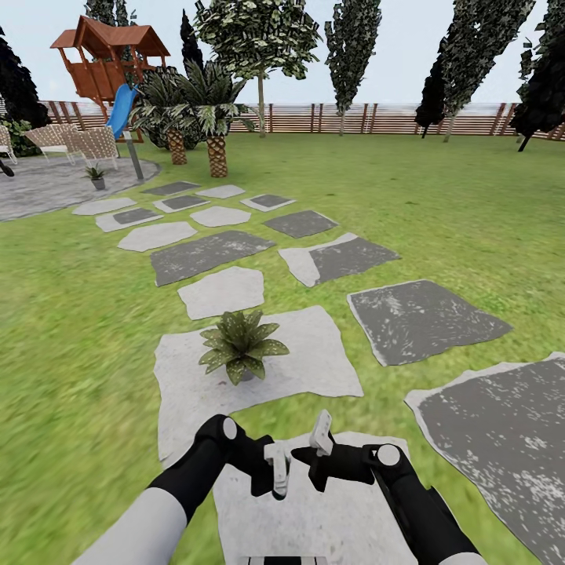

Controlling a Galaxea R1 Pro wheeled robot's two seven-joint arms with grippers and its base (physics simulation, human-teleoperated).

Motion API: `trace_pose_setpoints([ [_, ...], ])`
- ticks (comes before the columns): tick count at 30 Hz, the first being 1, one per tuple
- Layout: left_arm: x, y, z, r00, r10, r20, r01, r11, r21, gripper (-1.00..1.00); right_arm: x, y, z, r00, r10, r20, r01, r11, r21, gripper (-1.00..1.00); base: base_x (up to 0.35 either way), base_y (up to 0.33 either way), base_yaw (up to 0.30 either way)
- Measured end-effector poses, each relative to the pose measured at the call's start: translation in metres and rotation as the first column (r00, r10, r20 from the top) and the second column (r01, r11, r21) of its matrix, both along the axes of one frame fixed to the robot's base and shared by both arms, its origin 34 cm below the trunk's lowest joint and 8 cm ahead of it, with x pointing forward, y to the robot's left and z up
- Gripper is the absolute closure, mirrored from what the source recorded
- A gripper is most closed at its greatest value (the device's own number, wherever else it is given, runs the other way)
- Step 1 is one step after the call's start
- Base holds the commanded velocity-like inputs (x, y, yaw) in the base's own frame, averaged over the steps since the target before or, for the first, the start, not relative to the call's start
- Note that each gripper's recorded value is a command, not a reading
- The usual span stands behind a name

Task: Pick up the pesticide atomizer in the garden and spray insectifuge to fully cover both potted plants in the garden.

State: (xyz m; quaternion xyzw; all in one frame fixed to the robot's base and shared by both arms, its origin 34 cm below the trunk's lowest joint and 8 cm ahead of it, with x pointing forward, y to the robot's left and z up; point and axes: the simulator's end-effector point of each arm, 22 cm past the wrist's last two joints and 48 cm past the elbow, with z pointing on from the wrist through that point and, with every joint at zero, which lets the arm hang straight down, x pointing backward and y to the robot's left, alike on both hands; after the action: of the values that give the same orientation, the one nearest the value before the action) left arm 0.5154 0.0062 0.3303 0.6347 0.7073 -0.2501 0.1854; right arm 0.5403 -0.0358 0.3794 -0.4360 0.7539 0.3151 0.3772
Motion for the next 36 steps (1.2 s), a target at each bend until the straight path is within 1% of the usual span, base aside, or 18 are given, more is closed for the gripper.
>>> trace_pose_setpoints([
  [8, 0.0, -0.008, 0.005, 1.0, 0.008, -0.007, -0.009, 1.0, -0.029, 1.0, 0.0, 0.0, 0.0, 1.0, 0.0, -0.001, 0.0, 1.0, -0.001, 1.0, 0.0, 0.0, 0.0],
  [28, 0.001, -0.012, 0.007, 1.0, 0.012, -0.006, -0.012, 0.999, -0.04, 1.0, 0.0, 0.0, -0.001, 1.0, -0.001, -0.001, 0.001, 1.0, -0.001, 1.0, 0.0, 0.0, 0.0],
  [36, 0.0, -0.009, 0.006, 1.0, 0.014, -0.008, -0.014, 0.999, -0.036, 1.0, 0.0, 0.0, -0.001, 1.0, -0.001, -0.001, 0.001, 1.0, -0.001, 1.0, 0.0, 0.0, 0.0],
])
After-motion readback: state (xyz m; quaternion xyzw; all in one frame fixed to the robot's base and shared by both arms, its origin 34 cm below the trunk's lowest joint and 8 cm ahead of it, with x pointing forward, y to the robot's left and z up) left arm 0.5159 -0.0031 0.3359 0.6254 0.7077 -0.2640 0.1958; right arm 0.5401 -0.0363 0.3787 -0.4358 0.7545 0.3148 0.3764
